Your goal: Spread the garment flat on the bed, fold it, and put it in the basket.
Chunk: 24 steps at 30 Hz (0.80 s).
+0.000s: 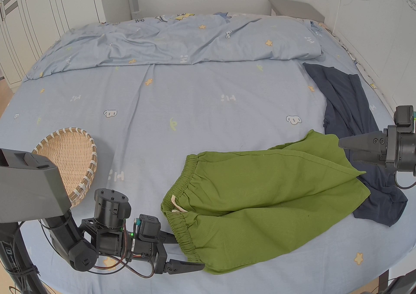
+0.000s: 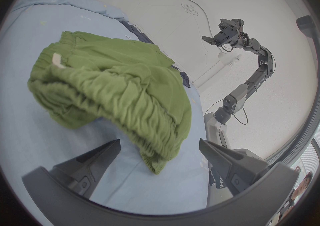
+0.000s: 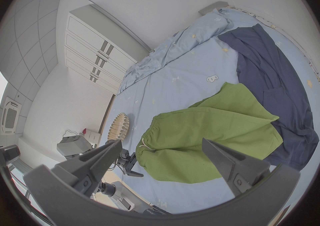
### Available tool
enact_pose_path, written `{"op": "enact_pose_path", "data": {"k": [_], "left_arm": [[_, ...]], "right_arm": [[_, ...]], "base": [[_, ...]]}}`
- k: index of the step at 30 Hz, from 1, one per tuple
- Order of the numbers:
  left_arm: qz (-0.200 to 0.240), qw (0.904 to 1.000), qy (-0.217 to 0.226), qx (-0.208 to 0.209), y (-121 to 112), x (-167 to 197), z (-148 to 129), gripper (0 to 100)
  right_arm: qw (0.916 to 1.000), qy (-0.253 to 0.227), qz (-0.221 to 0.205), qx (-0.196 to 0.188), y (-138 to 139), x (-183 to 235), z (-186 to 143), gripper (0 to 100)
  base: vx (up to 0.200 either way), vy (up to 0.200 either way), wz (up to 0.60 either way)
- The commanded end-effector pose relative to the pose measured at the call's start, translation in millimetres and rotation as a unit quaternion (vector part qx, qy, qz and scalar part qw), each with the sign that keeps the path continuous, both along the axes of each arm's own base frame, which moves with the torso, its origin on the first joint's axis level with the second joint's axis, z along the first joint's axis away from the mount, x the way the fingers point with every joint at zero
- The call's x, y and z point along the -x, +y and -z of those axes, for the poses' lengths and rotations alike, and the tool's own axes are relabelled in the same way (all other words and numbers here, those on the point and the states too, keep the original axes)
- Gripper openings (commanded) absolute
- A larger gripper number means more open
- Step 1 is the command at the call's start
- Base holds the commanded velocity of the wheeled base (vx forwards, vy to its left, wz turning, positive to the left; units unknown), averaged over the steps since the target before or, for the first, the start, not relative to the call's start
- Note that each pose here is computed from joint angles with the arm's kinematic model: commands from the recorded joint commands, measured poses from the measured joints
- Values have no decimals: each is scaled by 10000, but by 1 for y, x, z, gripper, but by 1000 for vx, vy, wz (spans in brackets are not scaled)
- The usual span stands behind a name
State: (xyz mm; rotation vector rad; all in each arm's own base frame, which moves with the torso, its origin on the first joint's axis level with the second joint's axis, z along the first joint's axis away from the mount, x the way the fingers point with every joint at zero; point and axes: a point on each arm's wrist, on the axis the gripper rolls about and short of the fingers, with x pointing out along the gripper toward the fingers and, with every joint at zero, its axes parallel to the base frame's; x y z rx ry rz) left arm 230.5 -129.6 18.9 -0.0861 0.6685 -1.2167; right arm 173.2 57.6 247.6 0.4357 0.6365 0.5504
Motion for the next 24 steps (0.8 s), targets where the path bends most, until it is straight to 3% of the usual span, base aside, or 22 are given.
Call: {"op": "enact_pose_path", "data": {"k": [1, 8, 9, 22, 24], "left_arm": [[43, 10000, -35, 41, -5, -3, -1, 100], [140, 9997, 167, 116, -17, -2, -1, 100], [140, 9997, 167, 116, -17, -2, -1, 0], [155, 9987, 470, 125, -12, 4, 3, 0], [-116, 9964, 808, 225, -6, 2, -2, 0]], "right_arm": [[10000, 19, 0, 4, 0, -1, 1, 100], [10000, 68, 11, 12, 1, -5, 3, 100], [10000, 68, 11, 12, 1, -5, 3, 100], [10000, 95, -9, 13, 3, -9, 7, 100], [10000, 96, -8, 9, 3, -9, 7, 100]], "base": [[0, 0, 0], [0, 0, 0], [0, 0, 0], [0, 0, 0], [0, 0, 0]]}}
